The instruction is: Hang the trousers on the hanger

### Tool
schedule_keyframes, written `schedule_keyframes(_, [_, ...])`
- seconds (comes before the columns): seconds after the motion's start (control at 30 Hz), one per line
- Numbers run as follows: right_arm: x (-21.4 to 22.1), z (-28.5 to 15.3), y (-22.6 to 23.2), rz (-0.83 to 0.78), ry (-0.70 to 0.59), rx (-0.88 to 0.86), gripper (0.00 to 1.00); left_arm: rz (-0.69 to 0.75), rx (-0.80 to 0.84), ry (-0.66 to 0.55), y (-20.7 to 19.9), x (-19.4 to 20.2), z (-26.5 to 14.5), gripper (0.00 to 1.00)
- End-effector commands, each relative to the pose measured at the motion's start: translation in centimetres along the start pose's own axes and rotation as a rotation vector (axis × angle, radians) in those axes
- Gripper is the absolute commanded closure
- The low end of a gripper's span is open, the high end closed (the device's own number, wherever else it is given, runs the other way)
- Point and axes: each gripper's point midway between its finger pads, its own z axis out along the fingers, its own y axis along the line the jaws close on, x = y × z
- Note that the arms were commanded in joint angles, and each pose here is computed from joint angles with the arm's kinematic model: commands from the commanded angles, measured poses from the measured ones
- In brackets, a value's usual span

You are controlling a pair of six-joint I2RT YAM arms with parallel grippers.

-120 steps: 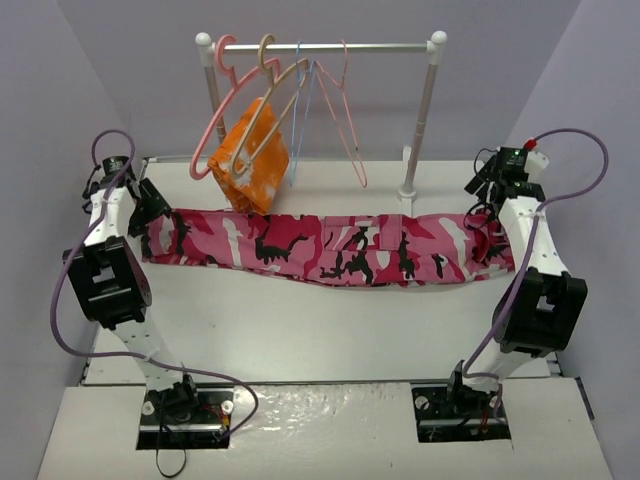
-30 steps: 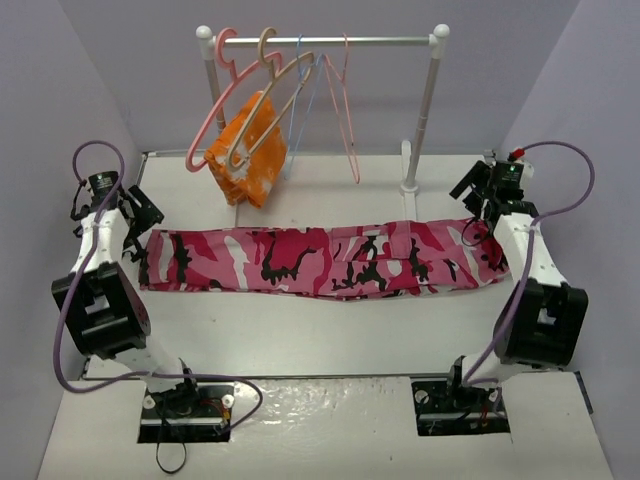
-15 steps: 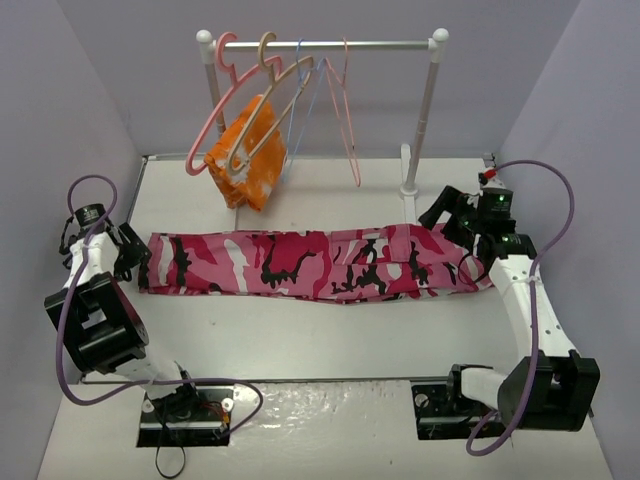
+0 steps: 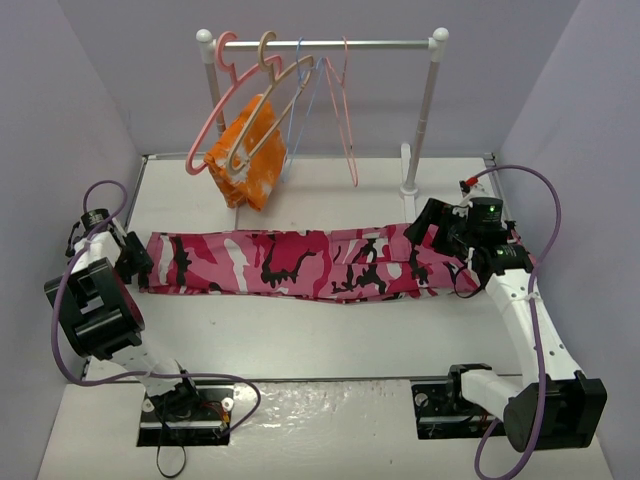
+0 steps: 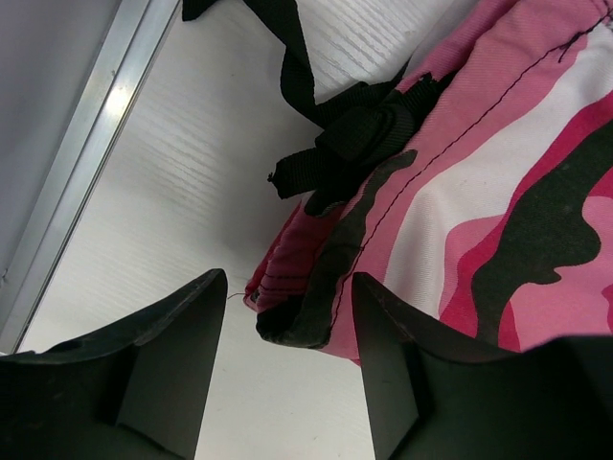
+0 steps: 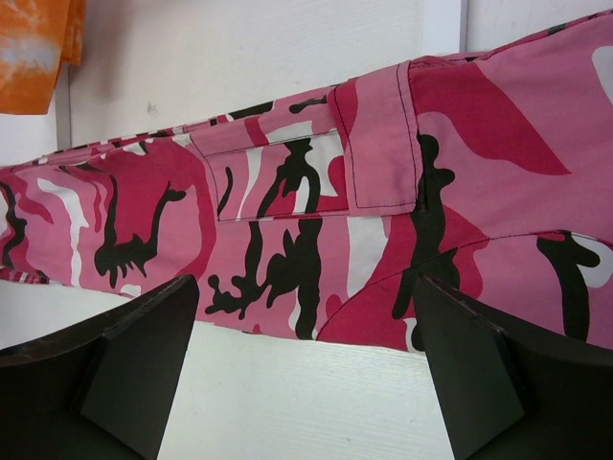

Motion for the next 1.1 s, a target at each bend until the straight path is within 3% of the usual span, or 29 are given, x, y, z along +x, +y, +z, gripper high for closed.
schedule_keyframes(0.0, [-0.4, -0.3, 0.9, -0.043, -0.023, -0.035, 0.08, 0.014, 0.026, -0.076, -0.2, -1.8, -1.5, 0.49])
schedule_keyframes(0.3, [-0.1, -0.1, 1.0, -0.054, -0.015, -0.028, 0.08, -0.018, 0.031, -0.058, -0.5, -1.5, -1.4, 0.56])
schedule_keyframes(0.43, [0.0, 0.0, 0.9, -0.053, -0.012, -0.026, 0.08, -0.025, 0.036, -0.066, -0.6, -1.8, -1.6, 0.63])
schedule_keyframes(1.07, [4.0, 2.1, 0.5, -0.025, 0.124, -0.033, 0.09, -0.132, -0.010, -0.066, -0.8, -2.6, -0.8, 0.64])
